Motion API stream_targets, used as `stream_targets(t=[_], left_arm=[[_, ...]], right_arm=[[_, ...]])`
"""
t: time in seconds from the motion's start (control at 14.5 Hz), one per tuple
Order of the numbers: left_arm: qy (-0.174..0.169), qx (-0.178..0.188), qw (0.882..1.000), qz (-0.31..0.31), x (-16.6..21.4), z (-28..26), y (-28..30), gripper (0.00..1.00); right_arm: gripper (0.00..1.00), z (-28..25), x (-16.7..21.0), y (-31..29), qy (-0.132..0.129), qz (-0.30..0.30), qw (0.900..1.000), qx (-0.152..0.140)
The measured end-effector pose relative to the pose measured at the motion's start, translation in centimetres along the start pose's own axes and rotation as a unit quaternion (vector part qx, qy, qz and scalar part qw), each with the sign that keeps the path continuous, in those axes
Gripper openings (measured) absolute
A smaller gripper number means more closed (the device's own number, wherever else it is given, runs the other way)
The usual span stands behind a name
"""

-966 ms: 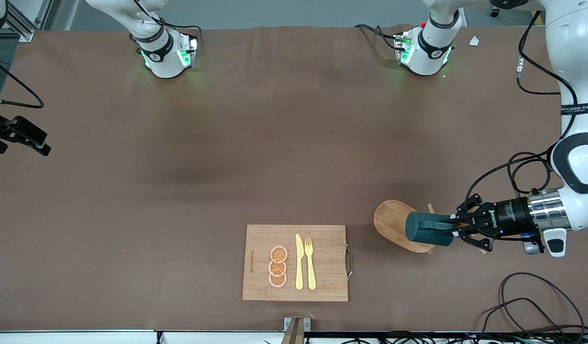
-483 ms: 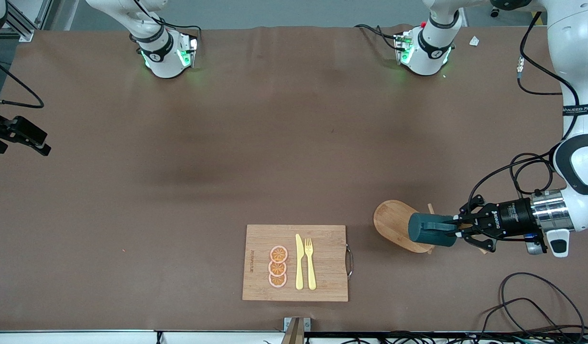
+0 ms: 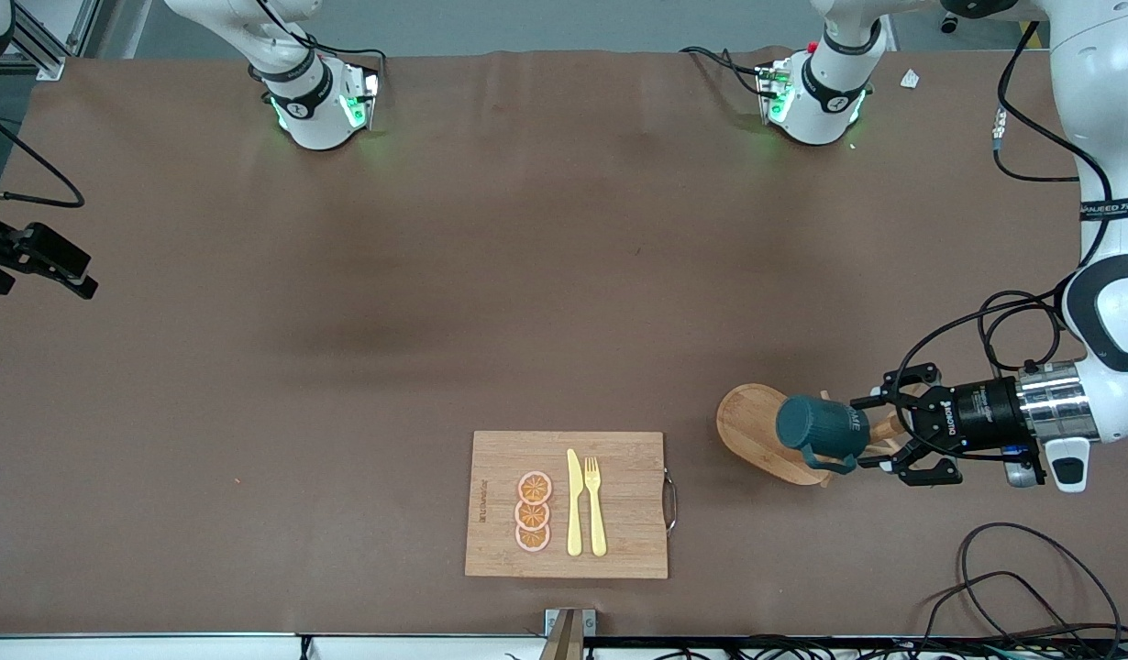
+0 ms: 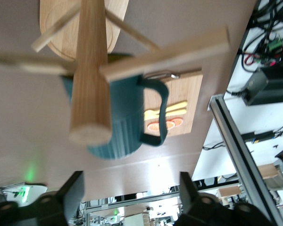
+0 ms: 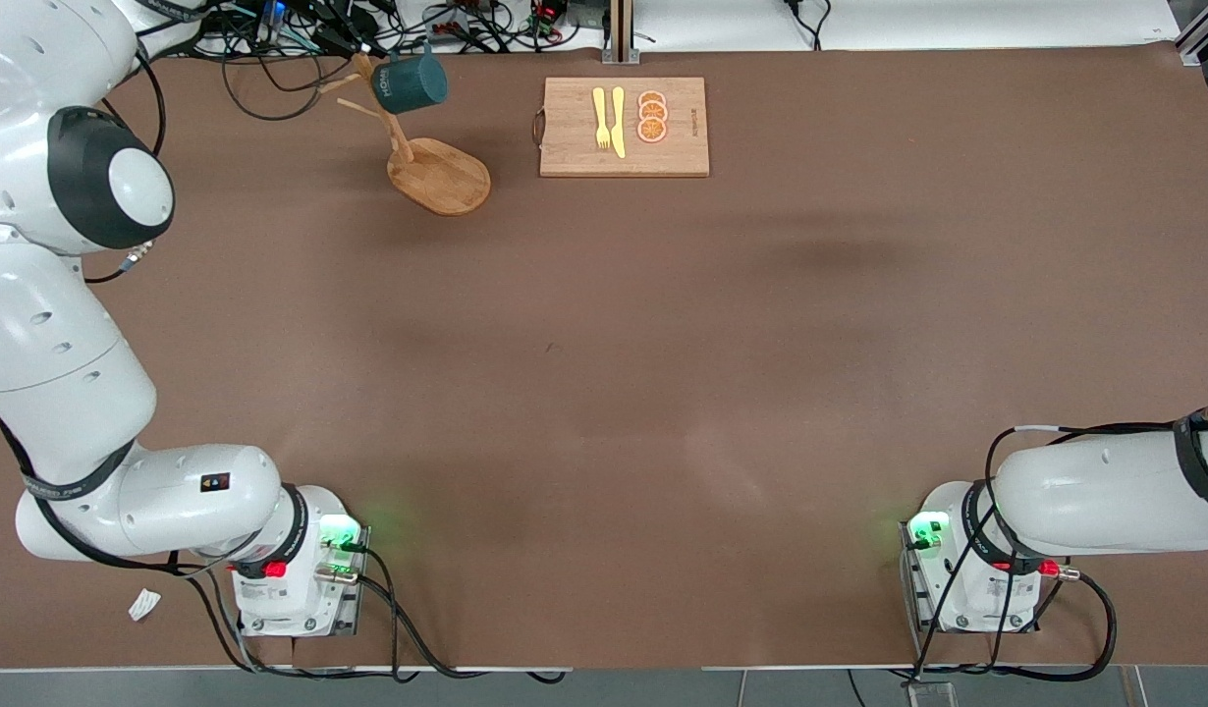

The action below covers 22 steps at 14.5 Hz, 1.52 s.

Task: Pass cup and hang on rack

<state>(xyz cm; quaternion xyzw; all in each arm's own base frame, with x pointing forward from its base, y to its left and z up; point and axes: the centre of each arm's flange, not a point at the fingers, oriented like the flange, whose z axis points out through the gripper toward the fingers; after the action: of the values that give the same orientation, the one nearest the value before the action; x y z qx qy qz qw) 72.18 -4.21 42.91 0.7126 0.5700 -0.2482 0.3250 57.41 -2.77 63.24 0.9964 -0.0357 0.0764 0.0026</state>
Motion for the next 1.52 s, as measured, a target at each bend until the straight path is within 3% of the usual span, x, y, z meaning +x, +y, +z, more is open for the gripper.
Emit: stream_targets(t=[0.07, 0.21, 0.34, 0.41, 0.55, 0.76, 0.9, 1.03, 1.17, 1.31, 1.38, 1.52], left_arm=[[0.005, 0.001, 1.000, 0.013, -1.4, -0.8, 0.1, 1.00], [0.028, 0.008, 0.998, 0.051, -5.4, -2.0, 0.0, 1.00], [0.079, 0.033, 0.990, 0.115, -9.8, -2.2, -0.5, 1.00], [0.116, 0.050, 0.980, 0.157, -11.7, -2.2, -0.8, 1.00], [0.196, 0.095, 0.941, 0.259, -15.3, -2.5, -1.6, 1.00], [0.288, 0.193, 0.855, 0.387, -18.4, -3.8, -3.4, 1.00], [0.303, 0.241, 0.806, 0.449, -19.5, -5.9, -4.5, 1.00], [0.303, 0.274, 0.767, 0.495, -20.4, -8.6, -5.9, 1.00], [0.302, 0.303, 0.738, 0.521, -20.4, -11.3, -8.0, 1.00], [0.288, 0.329, 0.718, 0.541, -20.5, -12.7, -10.6, 1.00], [0.279, 0.336, 0.715, 0.547, -20.4, -13.1, -11.8, 1.00], [0.256, 0.332, 0.718, 0.555, -19.9, -13.9, -14.1, 1.00]], right_arm=[[1.00, 0.0, 0.0, 0.0, 0.000, 0.000, 1.000, 0.000], [1.00, 0.0, 0.0, 0.0, 0.000, 0.000, 1.000, 0.000], [1.00, 0.0, 0.0, 0.0, 0.000, 0.000, 1.000, 0.000], [1.00, 0.0, 0.0, 0.0, 0.000, 0.000, 1.000, 0.000], [1.00, 0.0, 0.0, 0.0, 0.000, 0.000, 1.000, 0.000], [1.00, 0.0, 0.0, 0.0, 0.000, 0.000, 1.000, 0.000], [1.00, 0.0, 0.0, 0.0, 0.000, 0.000, 1.000, 0.000], [1.00, 0.0, 0.0, 0.0, 0.000, 0.000, 1.000, 0.000], [1.00, 0.0, 0.0, 0.0, 0.000, 0.000, 1.000, 0.000], [1.00, 0.0, 0.0, 0.0, 0.000, 0.000, 1.000, 0.000], [1.00, 0.0, 0.0, 0.0, 0.000, 0.000, 1.000, 0.000], [1.00, 0.0, 0.0, 0.0, 0.000, 0.000, 1.000, 0.000]])
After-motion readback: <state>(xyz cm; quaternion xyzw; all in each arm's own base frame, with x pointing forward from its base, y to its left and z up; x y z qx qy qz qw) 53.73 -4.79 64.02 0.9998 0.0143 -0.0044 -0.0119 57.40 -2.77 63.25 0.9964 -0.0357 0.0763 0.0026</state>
